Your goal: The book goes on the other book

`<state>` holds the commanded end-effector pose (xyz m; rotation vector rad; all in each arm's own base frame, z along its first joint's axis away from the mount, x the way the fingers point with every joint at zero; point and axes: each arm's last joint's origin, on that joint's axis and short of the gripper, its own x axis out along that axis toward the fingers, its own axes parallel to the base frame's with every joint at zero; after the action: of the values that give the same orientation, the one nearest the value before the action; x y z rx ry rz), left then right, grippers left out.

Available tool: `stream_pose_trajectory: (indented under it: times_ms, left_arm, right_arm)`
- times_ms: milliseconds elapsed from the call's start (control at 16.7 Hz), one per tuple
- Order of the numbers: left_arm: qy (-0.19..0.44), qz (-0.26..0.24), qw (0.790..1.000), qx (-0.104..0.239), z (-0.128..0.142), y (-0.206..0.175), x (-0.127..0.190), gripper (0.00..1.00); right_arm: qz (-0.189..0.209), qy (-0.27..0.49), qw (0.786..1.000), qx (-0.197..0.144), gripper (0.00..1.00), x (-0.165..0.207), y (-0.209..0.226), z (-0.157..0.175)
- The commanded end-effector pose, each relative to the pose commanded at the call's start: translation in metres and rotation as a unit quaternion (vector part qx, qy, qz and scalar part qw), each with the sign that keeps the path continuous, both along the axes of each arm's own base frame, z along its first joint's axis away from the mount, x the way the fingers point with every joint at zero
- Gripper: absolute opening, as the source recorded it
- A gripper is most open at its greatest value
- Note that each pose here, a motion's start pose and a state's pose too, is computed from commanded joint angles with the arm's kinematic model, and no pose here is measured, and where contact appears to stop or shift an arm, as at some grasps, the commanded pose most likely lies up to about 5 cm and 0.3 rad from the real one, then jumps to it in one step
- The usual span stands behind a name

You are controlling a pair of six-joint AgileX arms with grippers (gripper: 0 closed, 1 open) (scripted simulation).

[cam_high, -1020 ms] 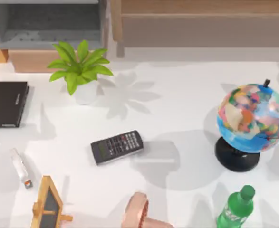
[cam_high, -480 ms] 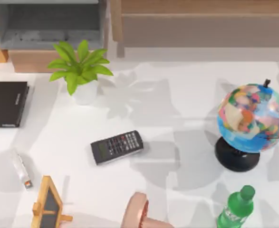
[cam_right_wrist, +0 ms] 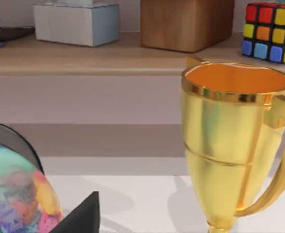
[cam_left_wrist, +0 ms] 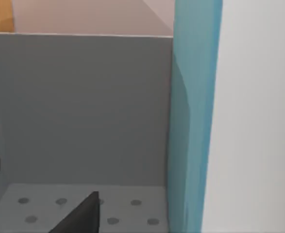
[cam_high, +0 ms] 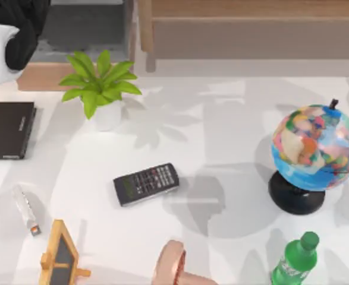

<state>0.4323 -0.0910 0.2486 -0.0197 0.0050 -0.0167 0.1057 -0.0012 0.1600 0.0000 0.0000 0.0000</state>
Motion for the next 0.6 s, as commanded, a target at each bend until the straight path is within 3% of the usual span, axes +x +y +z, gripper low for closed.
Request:
stream_pose_trajectory:
  times_ms: [600]
  left_arm:
    - [0.0, 0.0, 1.0, 0.0, -0.001, 0.0, 0.017, 1.0]
  right_arm:
    - [0.0, 0.0, 1.0, 0.0, 1.0, 0.0, 0.0, 0.0]
